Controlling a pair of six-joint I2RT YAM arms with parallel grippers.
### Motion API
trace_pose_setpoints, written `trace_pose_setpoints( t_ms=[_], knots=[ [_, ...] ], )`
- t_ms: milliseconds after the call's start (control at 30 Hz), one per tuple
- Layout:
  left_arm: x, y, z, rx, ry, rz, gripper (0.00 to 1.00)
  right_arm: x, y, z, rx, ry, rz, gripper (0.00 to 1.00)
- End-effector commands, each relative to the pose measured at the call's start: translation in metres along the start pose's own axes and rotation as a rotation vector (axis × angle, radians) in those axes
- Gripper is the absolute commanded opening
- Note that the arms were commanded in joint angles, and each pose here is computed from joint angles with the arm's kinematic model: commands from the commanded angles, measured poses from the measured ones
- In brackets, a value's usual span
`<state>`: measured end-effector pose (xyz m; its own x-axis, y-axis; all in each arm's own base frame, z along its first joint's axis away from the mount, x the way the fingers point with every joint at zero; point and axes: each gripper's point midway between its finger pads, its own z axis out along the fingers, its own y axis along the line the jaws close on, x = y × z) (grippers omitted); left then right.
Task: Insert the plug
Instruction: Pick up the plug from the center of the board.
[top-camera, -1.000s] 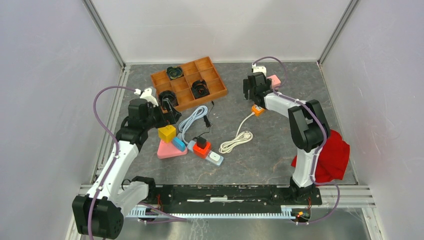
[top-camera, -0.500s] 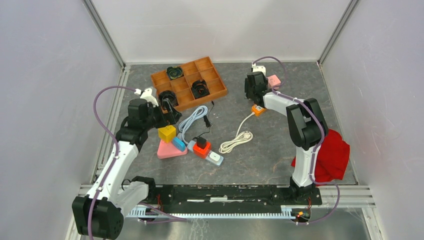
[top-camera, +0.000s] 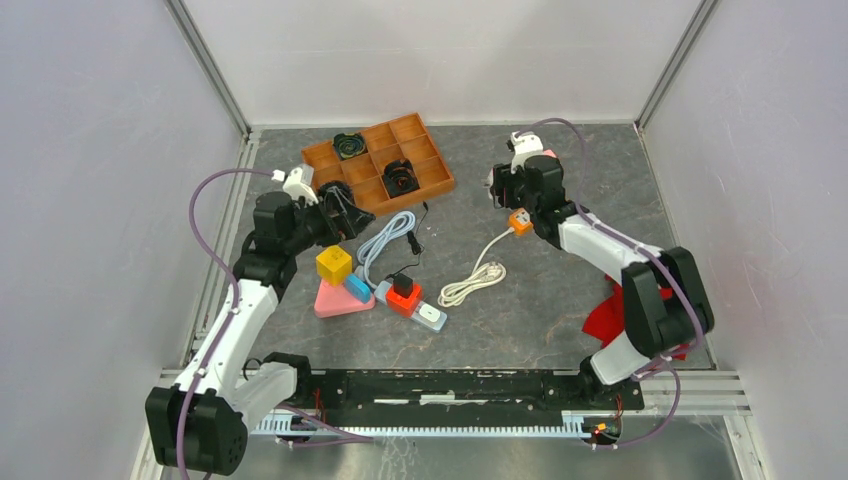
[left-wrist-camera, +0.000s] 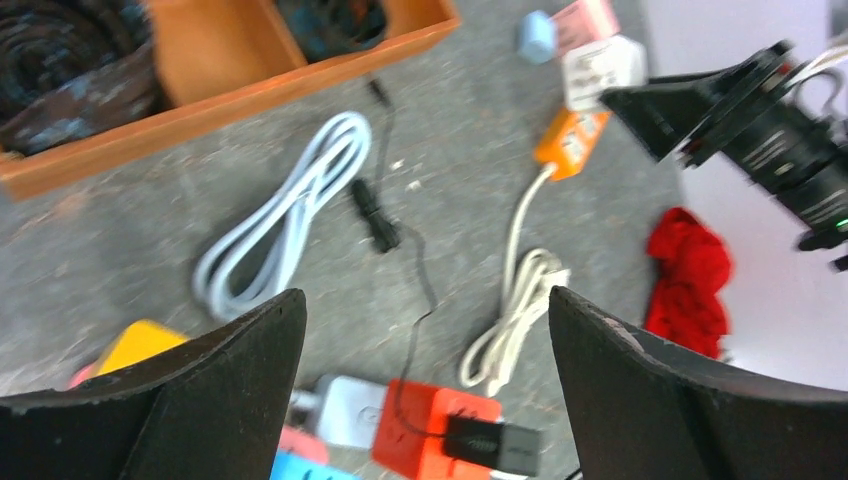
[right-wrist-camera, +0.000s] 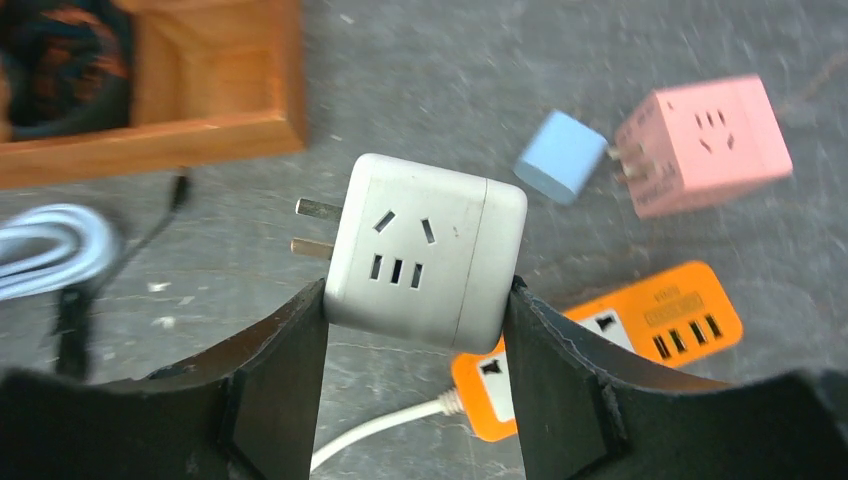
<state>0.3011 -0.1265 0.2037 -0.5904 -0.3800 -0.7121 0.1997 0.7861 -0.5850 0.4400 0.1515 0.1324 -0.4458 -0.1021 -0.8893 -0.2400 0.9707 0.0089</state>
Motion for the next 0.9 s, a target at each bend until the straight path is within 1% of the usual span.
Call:
trace_pose_setpoints(
  t_ms=[0, 100, 200, 300, 367, 400, 433, 500, 567, 633, 700, 767, 833, 867],
  knots=[
    [-0.042, -0.060, -0.004, 0.254, -0.097, -0.051, 0.95, -0.050, 0.043, -0.034, -0.261, -0.215, -0.035, 0.33],
    [-0.046, -0.074, -0.002, 0.327, -0.077, -0.053, 0.96, -0.059, 0.067, -0.056, -0.398, -0.280, -0.061, 0.32],
    [-0.049, -0.081, 0.000, 0.371, -0.072, -0.057, 0.97, -0.065, 0.094, -0.086, -0.509, -0.379, -0.144, 0.32],
    [-0.051, -0.090, 0.000, 0.423, -0.061, -0.081, 0.98, -0.073, 0.117, -0.113, -0.550, -0.465, -0.244, 0.32],
    [-0.051, -0.097, 0.000, 0.461, -0.046, -0.099, 0.97, -0.079, 0.127, -0.126, -0.567, -0.499, -0.254, 0.32],
    [-0.051, -0.103, -0.001, 0.486, -0.047, -0.083, 0.96, -0.081, 0.129, -0.128, -0.566, -0.489, -0.221, 0.31],
    [-0.051, -0.107, -0.002, 0.504, -0.050, -0.047, 0.96, -0.086, 0.130, -0.128, -0.568, -0.472, -0.189, 0.30],
    [-0.051, -0.110, -0.001, 0.501, -0.078, 0.059, 0.95, -0.086, 0.137, -0.127, -0.601, -0.385, -0.133, 0.30],
    [-0.053, -0.107, 0.002, 0.474, -0.114, 0.144, 0.92, -0.079, 0.139, -0.123, -0.596, -0.268, -0.064, 0.30],
    [-0.052, -0.111, 0.003, 0.487, -0.148, 0.250, 0.89, -0.073, 0.137, -0.120, -0.571, -0.183, -0.001, 0.32],
    [-0.044, -0.122, 0.001, 0.534, -0.185, 0.405, 0.90, -0.071, 0.138, -0.124, -0.576, -0.149, 0.029, 0.32],
    [-0.032, -0.126, 0.004, 0.546, -0.195, 0.553, 0.93, -0.073, 0.141, -0.131, -0.599, -0.135, 0.057, 0.32],
    [-0.025, -0.127, 0.007, 0.546, -0.205, 0.678, 0.94, -0.077, 0.145, -0.141, -0.631, -0.133, 0.077, 0.32],
    [-0.023, -0.128, 0.007, 0.550, -0.214, 0.713, 0.95, -0.078, 0.147, -0.144, -0.650, -0.136, 0.084, 0.32]
  ],
)
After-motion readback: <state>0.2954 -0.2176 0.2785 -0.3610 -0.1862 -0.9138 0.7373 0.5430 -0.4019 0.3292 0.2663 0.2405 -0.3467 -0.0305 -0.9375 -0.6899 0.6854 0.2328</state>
